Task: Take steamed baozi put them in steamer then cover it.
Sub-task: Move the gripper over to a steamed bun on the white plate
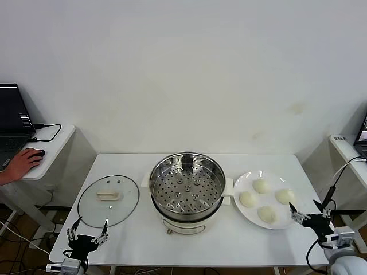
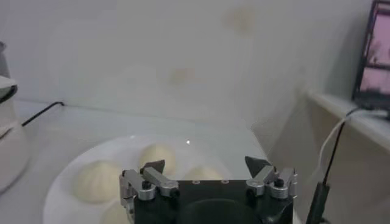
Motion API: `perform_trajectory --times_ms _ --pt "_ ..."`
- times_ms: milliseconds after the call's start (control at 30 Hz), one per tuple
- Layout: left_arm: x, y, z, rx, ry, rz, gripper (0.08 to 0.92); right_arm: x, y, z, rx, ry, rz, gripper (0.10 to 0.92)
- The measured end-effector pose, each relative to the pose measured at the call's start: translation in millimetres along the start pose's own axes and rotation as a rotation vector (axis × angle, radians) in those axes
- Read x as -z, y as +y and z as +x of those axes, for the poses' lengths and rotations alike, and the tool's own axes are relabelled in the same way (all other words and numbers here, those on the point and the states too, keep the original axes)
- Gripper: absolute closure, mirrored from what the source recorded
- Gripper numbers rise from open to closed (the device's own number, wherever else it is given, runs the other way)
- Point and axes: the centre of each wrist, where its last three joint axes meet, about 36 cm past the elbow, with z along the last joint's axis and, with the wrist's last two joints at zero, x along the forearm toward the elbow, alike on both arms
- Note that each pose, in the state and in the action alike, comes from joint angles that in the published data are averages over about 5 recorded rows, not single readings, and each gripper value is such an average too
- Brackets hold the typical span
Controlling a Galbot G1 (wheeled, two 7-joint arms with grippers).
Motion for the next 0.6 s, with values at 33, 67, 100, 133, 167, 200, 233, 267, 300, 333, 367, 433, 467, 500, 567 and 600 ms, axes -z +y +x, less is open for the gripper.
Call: perform_trajectory --times_ms 33,67,100,133,167,200,233,267,300,333,367,433,467,500,567,600 --pt "0.2 -0.3 0.3 0.0 0.0 0.0 0.177 3.8 -3.2 -4.0 0.007 -0.004 0.018 0.199" --pt "0.5 -0.6 0.6 0.0 -0.001 0.0 0.177 7.6 -6.2 -8.0 0.015 -0.008 0.035 0.199" --pt "1.1 -1.4 1.2 0.0 -0.002 0.0 0.177 15.6 -12.6 -15.9 0.031 -0.014 0.072 0.199" --pt "1.7 -2.3 1.8 -0.001 -0.003 0.0 0.177 23.8 -19.0 -23.9 0.048 -0.019 0.109 0.199" --pt "2.2 -3.2 2.4 -0.001 -0.004 0.001 0.177 32.1 -25.1 -31.8 0.068 -0.023 0.147 0.2" --pt "2.7 -4.2 3.0 -0.002 -0.004 0.001 0.177 40.8 -31.3 -39.6 0.089 -0.024 0.186 0.2" --pt "3.0 -5.0 3.6 -0.002 -0.004 0.002 0.177 49.5 -37.6 -47.1 0.111 -0.024 0.227 0.2" --pt "3.2 -5.7 4.1 -0.002 -0.004 0.002 0.177 58.1 -43.7 -54.0 0.133 -0.022 0.268 0.2" --pt "3.3 -6.2 4.6 -0.001 -0.004 0.003 0.177 67.0 -49.8 -60.5 0.157 -0.017 0.311 0.2" --pt "3.4 -6.5 5.0 0.0 -0.004 0.003 0.177 75.8 -55.7 -66.4 0.181 -0.01 0.353 0.2" --pt "3.5 -6.7 5.4 0.001 -0.004 0.004 0.177 84.3 -61.2 -71.5 0.205 0.0 0.394 0.199" --pt "3.7 -6.6 6.2 0.005 -0.004 0.005 0.177 100.9 -71.2 -80.5 0.255 0.026 0.474 0.199" --pt "3.7 -6.4 6.6 0.007 -0.004 0.005 0.177 108.4 -75.7 -84.2 0.28 0.041 0.511 0.199" --pt "3.7 -6.2 7.0 0.009 -0.004 0.005 0.177 115.6 -79.9 -87.8 0.305 0.058 0.549 0.2" --pt "4.2 -5.6 7.6 0.013 -0.005 0.005 0.177 128.4 -86.8 -94.5 0.357 0.095 0.618 0.2" --pt "4.6 -5.3 7.9 0.015 -0.005 0.004 0.177 133.9 -89.4 -98.0 0.386 0.114 0.651 0.2"
